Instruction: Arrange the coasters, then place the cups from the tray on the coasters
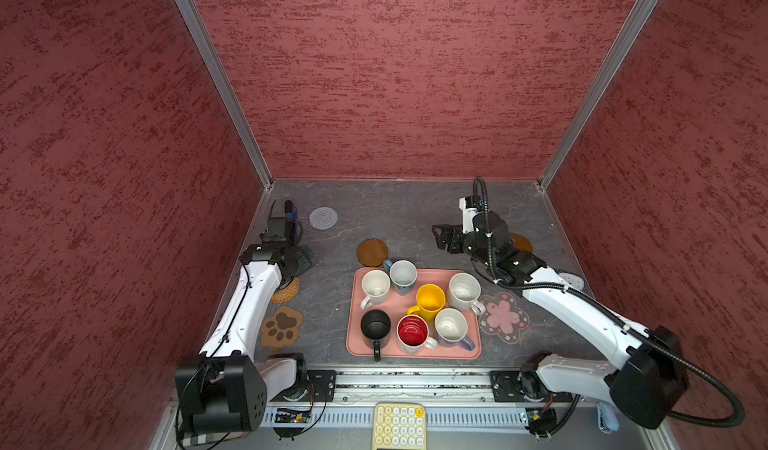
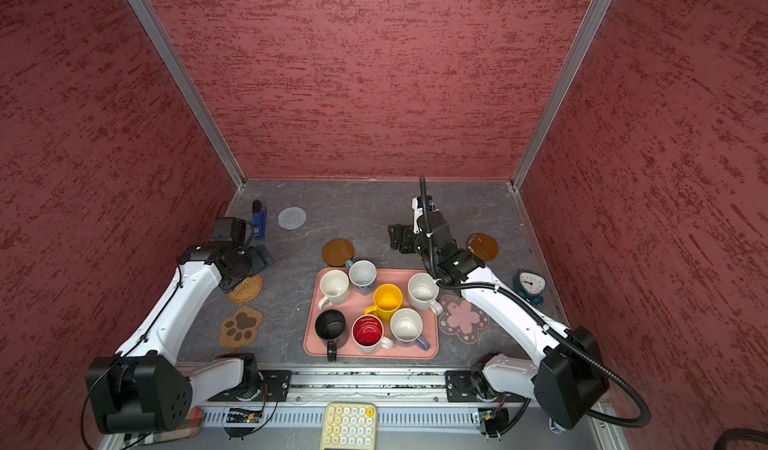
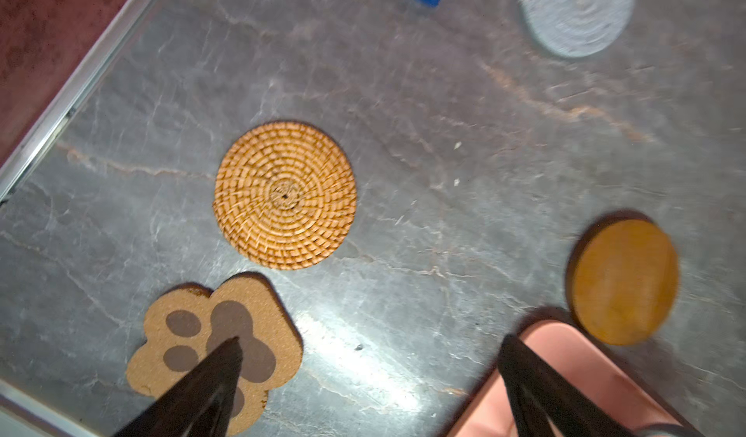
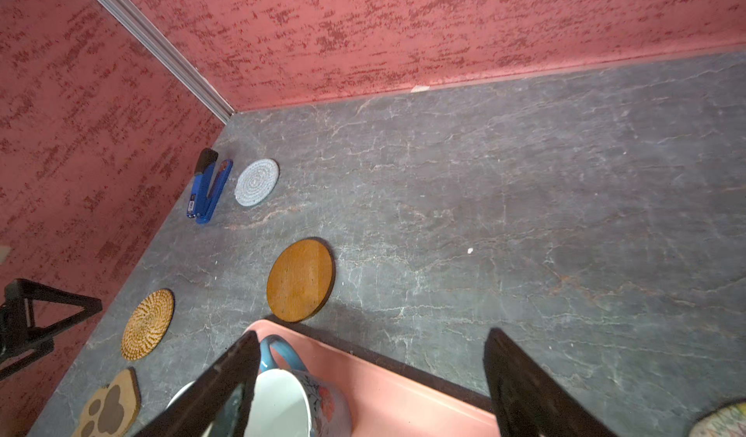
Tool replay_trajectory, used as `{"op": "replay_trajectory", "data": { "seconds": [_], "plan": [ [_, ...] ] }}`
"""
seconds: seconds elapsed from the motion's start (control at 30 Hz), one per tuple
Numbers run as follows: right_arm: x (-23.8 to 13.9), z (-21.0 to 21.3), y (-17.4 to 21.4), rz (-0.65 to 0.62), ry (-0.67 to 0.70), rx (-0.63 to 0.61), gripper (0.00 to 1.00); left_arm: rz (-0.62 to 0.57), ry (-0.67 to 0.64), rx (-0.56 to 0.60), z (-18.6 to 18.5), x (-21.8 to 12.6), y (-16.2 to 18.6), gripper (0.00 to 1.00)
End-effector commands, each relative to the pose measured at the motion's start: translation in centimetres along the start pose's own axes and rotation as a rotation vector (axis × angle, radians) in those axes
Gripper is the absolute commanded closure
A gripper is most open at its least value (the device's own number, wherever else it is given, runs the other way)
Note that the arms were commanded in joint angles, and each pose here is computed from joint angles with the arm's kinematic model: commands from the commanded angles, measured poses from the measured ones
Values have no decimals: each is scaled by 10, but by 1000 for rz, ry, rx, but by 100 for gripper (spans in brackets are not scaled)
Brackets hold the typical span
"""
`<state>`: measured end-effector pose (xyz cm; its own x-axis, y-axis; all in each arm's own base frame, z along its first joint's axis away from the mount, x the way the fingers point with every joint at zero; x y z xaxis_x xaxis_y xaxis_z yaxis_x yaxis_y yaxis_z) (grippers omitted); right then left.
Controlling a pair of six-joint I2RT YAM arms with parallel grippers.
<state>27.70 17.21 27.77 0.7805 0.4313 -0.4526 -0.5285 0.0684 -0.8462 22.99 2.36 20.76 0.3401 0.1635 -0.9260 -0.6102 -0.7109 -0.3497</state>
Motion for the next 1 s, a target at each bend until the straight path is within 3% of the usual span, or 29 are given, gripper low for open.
{"op": "replay_trajectory", "data": {
  "seconds": [0.0, 0.1, 0.33, 0.63, 0.97],
  "plan": [
    [1, 3, -1, -7, 25, 16, 13, -30, -68, -83, 11, 19, -1, 0],
    [4, 5, 3, 1, 21, 15, 16, -24, -76, -150, 20, 38, 2, 2],
    [8, 9, 2, 6, 16, 5, 28, 15, -108, -248, 33, 71, -1, 21],
    [11, 12, -2, -6, 11, -16, 30, 54, -142, -272, 39, 97, -11, 31],
    [24, 14, -1, -5, -4, -33, 30, 17, -160, -266, 36, 93, -30, 46]
  ]
}}
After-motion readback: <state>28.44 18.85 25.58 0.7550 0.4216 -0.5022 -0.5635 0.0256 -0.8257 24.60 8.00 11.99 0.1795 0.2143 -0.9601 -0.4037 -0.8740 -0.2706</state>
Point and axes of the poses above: each gripper's point midway between its finger pads, its own x axis out along the fingers, its own z axis along the line the jaws close on, y = z × x, the point moved 9 cm from there along -x, back along the fingers, and after that the axes turned 7 degrees about -x, right-handed, at the moved point
